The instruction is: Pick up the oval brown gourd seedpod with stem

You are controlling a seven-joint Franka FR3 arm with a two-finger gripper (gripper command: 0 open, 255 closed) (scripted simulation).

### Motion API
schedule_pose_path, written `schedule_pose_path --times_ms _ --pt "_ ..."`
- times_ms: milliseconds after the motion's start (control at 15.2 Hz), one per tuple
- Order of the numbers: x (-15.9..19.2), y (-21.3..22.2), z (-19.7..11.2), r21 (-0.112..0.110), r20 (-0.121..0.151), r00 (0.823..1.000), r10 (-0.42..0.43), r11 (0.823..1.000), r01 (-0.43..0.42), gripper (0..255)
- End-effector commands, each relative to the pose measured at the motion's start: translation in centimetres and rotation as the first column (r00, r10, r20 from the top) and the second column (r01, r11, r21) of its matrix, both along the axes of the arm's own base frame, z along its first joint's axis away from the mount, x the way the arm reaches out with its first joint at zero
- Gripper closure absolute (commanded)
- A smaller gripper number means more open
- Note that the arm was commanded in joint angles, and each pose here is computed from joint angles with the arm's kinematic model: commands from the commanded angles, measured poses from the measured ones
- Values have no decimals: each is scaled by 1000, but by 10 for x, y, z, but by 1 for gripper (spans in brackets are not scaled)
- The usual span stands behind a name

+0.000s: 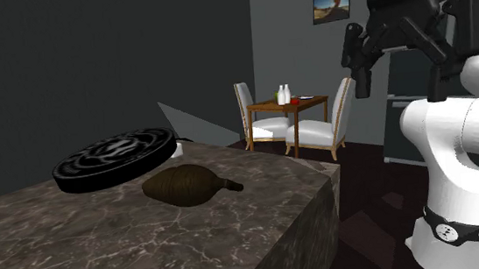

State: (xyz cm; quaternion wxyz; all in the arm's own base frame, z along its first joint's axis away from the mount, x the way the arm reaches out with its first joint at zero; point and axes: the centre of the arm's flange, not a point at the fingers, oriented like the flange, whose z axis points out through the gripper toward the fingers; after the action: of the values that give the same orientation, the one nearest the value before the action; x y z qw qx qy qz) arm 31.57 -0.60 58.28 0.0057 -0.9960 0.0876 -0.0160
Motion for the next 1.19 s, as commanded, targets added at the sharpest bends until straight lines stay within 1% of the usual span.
schedule_pose_path --times_ms 0,264,528,792,1122 --pt "0 0 0 0 0 1000 0 1000 0 0" --pt "33 -44 -14 58 20 997 -74 996 73 0" --pt "62 -90 -30 117 35 988 -149 983 144 0" --pt "89 -136 -48 177 46 974 -224 961 212 0" --pt "118 -195 -73 252 53 947 -316 922 293 0"
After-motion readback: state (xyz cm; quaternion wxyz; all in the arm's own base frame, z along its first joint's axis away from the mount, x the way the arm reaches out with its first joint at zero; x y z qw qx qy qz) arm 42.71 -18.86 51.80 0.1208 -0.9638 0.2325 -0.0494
